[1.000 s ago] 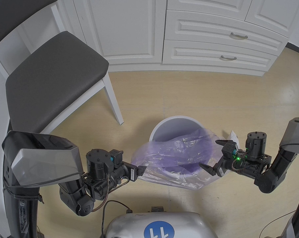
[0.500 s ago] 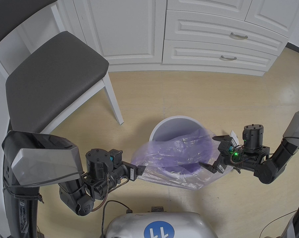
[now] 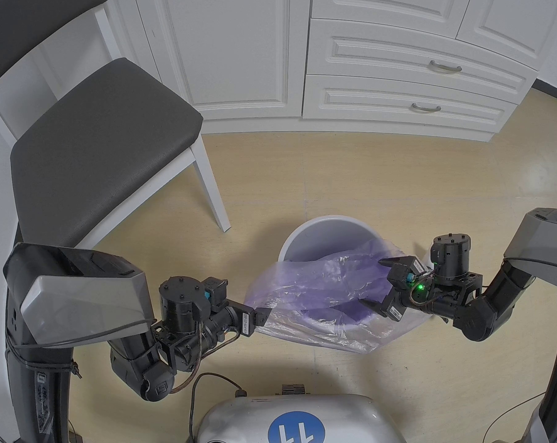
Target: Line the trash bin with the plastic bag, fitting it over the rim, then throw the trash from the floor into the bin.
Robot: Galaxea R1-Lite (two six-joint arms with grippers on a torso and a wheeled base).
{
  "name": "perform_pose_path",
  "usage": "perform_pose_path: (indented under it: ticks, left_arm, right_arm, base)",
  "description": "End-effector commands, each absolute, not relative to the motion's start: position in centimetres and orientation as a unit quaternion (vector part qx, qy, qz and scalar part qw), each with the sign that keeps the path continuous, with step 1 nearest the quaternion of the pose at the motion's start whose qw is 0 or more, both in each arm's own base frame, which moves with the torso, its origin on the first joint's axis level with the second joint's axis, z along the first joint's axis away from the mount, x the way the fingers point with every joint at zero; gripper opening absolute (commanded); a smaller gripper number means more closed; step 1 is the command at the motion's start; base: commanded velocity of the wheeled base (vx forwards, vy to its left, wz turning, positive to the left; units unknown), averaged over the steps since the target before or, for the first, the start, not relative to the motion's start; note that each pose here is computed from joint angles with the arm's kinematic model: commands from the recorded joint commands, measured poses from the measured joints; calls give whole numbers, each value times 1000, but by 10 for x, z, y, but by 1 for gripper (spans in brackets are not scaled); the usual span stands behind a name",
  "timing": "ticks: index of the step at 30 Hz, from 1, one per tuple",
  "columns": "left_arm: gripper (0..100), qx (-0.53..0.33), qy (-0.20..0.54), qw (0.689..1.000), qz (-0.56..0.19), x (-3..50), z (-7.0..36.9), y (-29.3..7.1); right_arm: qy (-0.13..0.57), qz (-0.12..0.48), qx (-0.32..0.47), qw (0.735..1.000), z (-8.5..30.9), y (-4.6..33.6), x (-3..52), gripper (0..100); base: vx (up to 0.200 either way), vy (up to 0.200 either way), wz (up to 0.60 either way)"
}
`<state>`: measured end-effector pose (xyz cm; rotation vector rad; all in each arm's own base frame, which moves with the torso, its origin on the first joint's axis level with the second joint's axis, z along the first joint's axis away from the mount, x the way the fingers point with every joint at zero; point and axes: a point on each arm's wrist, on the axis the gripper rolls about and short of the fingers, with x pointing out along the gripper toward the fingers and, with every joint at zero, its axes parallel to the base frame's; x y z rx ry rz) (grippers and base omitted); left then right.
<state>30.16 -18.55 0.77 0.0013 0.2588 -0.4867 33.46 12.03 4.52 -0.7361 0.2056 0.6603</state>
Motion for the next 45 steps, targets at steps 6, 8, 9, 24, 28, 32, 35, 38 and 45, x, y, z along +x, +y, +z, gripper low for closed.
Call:
perform_pose_path:
  ticks: [6, 8, 9, 24, 28, 32, 35, 38, 45]
  left_arm:
    - [100, -1, 126, 962, -244, 300, 7, -185]
    - [100, -6, 114, 962, -248, 300, 9, -184]
    - [100, -5, 114, 961, -250, 299, 9, -183]
    - [100, -15, 156, 906, -393, 266, 26, -138]
    - [100, 10, 157, 891, -425, 260, 24, -125]
    - [100, 11, 146, 893, -426, 256, 33, -121]
    - [100, 11, 140, 895, -424, 252, 38, -118]
    - [100, 12, 134, 896, -423, 252, 42, -117]
    - [100, 14, 116, 898, -425, 254, 50, -119]
  right_arm:
    - [69, 311, -336, 886, 55, 128, 346, 0]
    - [60, 307, -313, 897, 63, 130, 347, 0]
    - [57, 307, -291, 904, 68, 133, 347, 0]
    - [88, 303, 4, 949, 97, 175, 361, 0]
    - [93, 284, 70, 952, 110, 192, 379, 0]
    - [94, 270, 128, 950, 108, 206, 396, 0]
    - [89, 258, 146, 951, 100, 213, 410, 0]
    - [81, 241, 157, 954, 92, 218, 424, 0]
    - [37, 191, 206, 959, 86, 231, 454, 0]
  base:
    - [0, 0, 0]
    - [0, 0, 0]
    - [0, 0, 0]
    - [0, 0, 0]
    - [0, 0, 0]
    - [0, 0, 0]
    - [0, 0, 0]
    - [0, 0, 0]
    - [0, 0, 0]
